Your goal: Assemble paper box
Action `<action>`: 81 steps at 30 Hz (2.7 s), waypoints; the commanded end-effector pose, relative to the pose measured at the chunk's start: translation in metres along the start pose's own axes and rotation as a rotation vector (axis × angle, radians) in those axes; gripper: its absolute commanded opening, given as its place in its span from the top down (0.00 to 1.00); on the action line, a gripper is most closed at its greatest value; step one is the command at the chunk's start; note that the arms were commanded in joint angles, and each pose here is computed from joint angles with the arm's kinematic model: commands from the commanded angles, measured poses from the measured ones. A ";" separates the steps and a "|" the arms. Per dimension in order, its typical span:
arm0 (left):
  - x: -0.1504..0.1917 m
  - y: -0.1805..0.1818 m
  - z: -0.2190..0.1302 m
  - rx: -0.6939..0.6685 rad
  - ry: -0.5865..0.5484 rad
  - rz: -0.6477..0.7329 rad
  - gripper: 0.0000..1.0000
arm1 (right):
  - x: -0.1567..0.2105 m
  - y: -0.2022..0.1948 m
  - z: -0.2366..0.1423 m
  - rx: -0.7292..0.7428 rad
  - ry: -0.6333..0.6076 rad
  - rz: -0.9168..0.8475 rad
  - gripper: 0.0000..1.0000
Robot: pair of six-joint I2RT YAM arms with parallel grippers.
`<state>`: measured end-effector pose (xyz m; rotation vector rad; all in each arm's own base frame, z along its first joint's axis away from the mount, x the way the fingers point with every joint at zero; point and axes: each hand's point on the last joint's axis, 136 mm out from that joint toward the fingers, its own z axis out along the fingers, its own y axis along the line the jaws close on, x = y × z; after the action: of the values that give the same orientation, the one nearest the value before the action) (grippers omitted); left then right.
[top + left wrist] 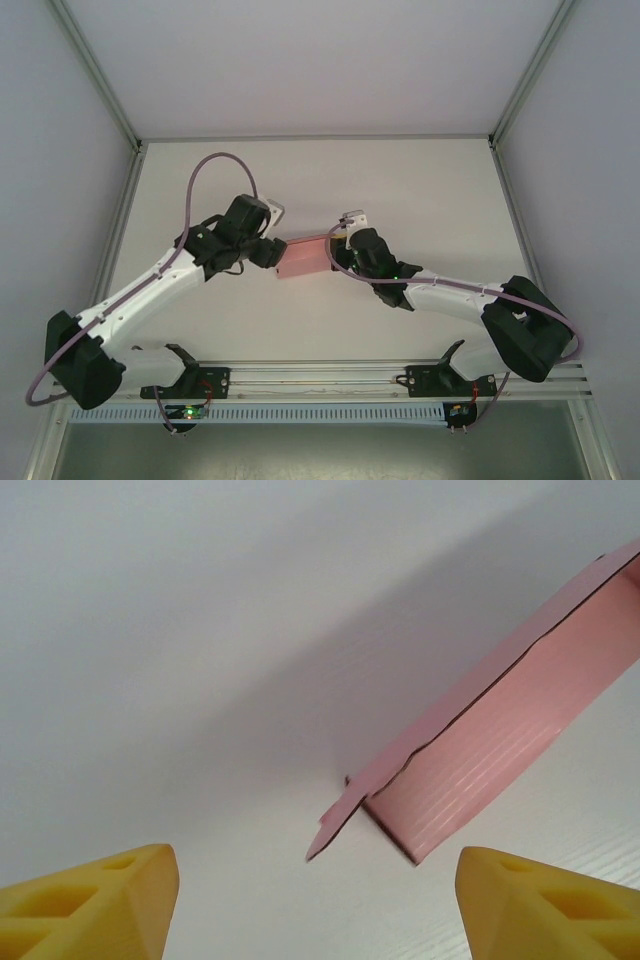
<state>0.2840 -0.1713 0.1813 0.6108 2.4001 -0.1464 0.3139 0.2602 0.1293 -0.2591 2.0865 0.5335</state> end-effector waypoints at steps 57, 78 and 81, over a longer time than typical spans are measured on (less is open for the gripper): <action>-0.001 0.010 0.052 0.120 0.161 -0.680 1.00 | 0.037 0.005 0.001 0.091 0.147 -0.167 1.00; 0.063 -0.009 0.083 0.111 -0.061 -0.453 1.00 | 0.033 0.002 0.003 0.072 0.025 -0.191 1.00; 0.073 -0.023 0.090 0.158 -0.075 -0.432 1.00 | 0.039 0.008 0.001 0.021 0.009 -0.204 1.00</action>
<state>0.3093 -0.1833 0.1204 0.0660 2.2712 -0.5450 0.3070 0.2705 0.1269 -0.3569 2.0011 0.4100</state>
